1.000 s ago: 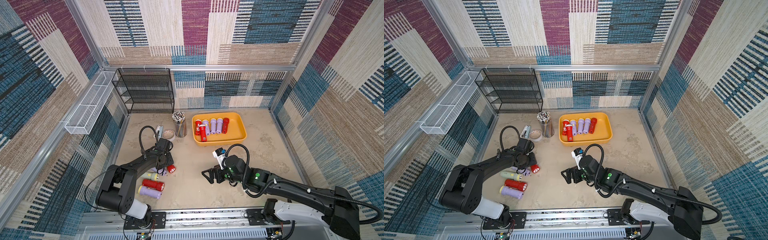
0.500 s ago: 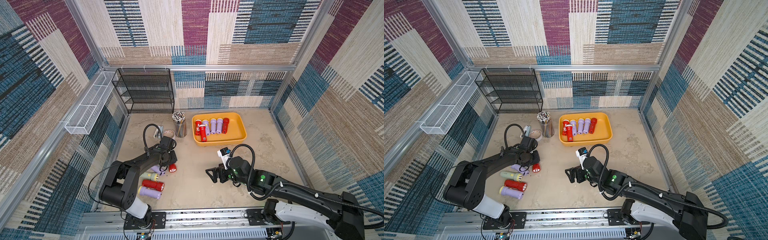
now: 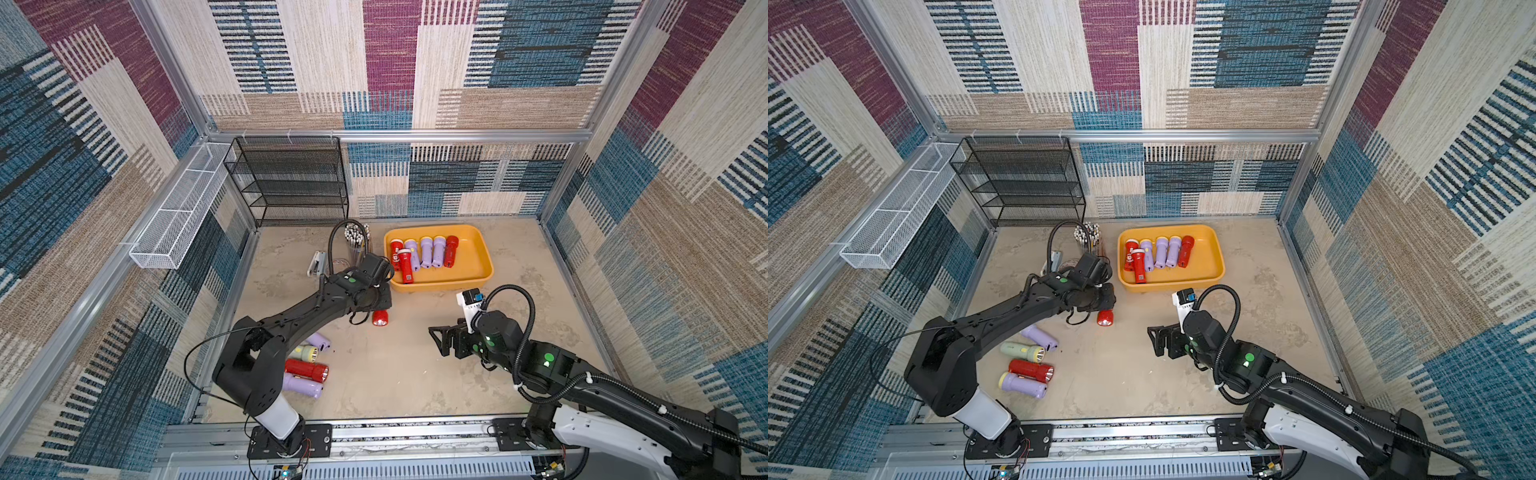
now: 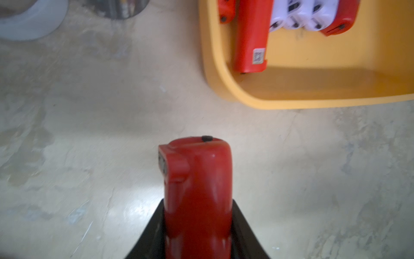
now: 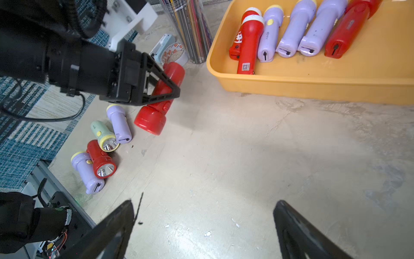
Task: Put the flashlights into the storage boxes
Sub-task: Pick up the flashlight from the center of the board, then place the flashlight at the storage box.
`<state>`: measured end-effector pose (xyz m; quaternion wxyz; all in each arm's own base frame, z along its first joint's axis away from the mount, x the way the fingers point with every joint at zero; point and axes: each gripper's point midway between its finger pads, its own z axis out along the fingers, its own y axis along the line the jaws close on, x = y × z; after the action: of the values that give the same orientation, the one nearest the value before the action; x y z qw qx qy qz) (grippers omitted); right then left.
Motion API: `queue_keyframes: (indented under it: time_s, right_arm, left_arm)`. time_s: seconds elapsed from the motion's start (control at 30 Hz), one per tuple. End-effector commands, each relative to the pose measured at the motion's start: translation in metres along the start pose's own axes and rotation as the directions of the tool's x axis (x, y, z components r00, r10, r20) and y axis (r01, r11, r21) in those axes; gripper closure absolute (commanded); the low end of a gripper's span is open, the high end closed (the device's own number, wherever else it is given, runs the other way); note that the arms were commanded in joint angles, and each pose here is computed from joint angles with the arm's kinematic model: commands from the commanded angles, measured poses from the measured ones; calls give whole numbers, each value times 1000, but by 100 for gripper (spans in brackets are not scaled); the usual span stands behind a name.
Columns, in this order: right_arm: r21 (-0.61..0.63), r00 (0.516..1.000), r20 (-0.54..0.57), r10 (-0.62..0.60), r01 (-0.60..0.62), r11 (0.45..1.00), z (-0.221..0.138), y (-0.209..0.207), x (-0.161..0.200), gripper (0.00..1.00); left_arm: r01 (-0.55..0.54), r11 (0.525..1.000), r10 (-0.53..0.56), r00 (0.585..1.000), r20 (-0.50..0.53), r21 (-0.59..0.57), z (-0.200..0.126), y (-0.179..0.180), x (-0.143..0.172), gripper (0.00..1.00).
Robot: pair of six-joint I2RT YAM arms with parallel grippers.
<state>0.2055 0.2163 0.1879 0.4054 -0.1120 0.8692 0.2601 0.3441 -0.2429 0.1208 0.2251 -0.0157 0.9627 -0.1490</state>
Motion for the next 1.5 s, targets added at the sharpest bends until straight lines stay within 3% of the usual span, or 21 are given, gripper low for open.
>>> queue_keyframes:
  time_s: [0.0,0.33,0.63,0.97,1.23,1.47]
  right_arm:
    - [13,1000,7,8,-8,1000,-4,-4,-1,0]
    - [21,999,31,23,-24,999,-15,-7,-8,0]
    - [38,999,39,32,-34,999,-17,-10,-11,0]
    - [81,999,18,32,-34,996,-10,-20,-5,0]
    - [95,999,10,45,-46,994,-4,-25,-3,0]
    - [95,998,8,56,-56,994,-5,-25,-3,0]
  left_arm:
    - [-36,999,36,999,-1,-2,5,-19,-13,71]
    - [-106,992,103,994,43,69,40,-98,-83,71]
    - [-131,982,121,989,81,136,91,-144,-129,69]
    - [-26,986,13,997,79,167,131,-119,-151,67]
    - [-19,975,4,997,71,222,141,-119,-157,64]
    - [-41,967,21,996,83,250,137,-126,-160,54]
